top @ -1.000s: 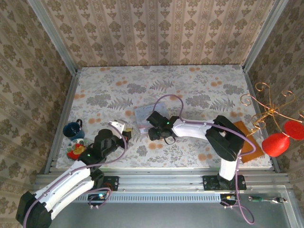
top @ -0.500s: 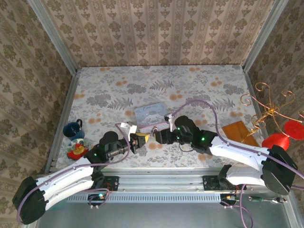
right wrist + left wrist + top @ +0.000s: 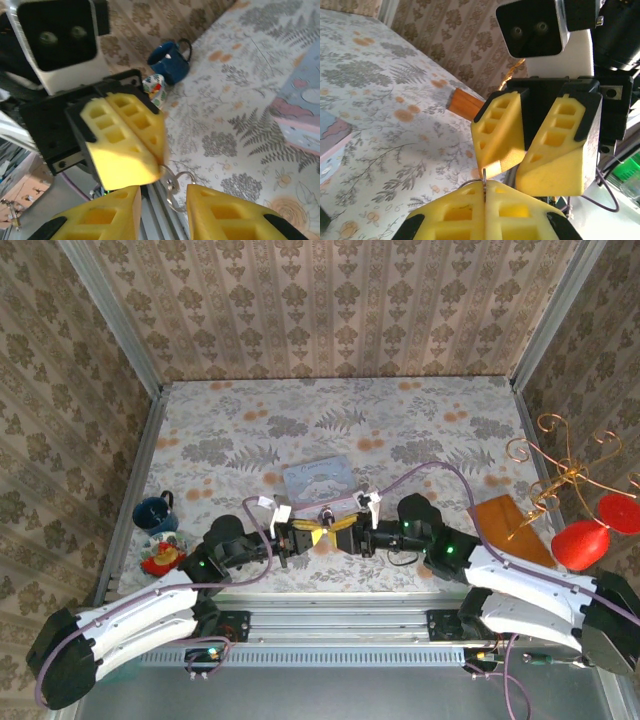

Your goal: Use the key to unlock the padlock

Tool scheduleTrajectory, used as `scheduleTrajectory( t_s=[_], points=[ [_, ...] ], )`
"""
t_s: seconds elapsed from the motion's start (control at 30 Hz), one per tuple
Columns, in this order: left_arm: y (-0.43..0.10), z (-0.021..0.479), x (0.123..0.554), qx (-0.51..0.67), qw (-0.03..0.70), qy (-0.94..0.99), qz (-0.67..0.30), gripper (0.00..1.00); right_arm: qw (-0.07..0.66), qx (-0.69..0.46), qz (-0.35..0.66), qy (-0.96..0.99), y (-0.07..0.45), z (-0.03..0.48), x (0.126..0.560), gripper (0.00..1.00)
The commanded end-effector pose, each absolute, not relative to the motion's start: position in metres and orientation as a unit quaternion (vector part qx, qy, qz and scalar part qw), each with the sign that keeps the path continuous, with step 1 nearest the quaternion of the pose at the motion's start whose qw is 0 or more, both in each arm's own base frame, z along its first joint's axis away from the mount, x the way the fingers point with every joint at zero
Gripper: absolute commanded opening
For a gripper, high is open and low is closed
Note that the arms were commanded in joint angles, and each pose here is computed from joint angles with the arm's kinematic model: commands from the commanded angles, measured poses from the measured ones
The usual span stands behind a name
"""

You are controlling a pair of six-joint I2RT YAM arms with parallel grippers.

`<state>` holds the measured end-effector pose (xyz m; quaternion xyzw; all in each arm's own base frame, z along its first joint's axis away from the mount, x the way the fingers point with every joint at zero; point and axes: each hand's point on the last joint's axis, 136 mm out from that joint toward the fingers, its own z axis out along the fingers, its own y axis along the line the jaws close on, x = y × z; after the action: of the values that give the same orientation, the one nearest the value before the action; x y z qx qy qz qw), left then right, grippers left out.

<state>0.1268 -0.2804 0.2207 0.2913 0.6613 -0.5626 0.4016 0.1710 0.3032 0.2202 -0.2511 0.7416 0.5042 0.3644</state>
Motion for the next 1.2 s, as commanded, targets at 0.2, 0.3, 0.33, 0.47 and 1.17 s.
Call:
scheduleTrajectory(
  t_s=[0.2,0.3,0.33,0.47,1.17],
  points=[
    [-0.294,0.261,0.094,0.359,0.39,0.584,-0.615,0.0,0.381,-0.281,0.524,0.708,0.304,0.23,0.161,0.34],
    [-0.295,0.262,0.093,0.364,0.391,0.581,-0.614,0.0,0.385,-0.289,0.525,0.702,0.304,0.234,0.159,0.3],
    [-0.296,0.262,0.093,0.365,0.391,0.581,-0.614,0.0,0.387,-0.289,0.522,0.703,0.303,0.234,0.159,0.29],
    [-0.295,0.262,0.094,0.362,0.398,0.58,-0.611,0.0,0.383,-0.294,0.517,0.706,0.301,0.231,0.157,0.21],
    [-0.249,0.206,0.17,0.227,0.446,0.772,-0.393,0.65,0.44,-0.1,0.264,0.853,0.218,0.181,0.228,0.0]
  ],
)
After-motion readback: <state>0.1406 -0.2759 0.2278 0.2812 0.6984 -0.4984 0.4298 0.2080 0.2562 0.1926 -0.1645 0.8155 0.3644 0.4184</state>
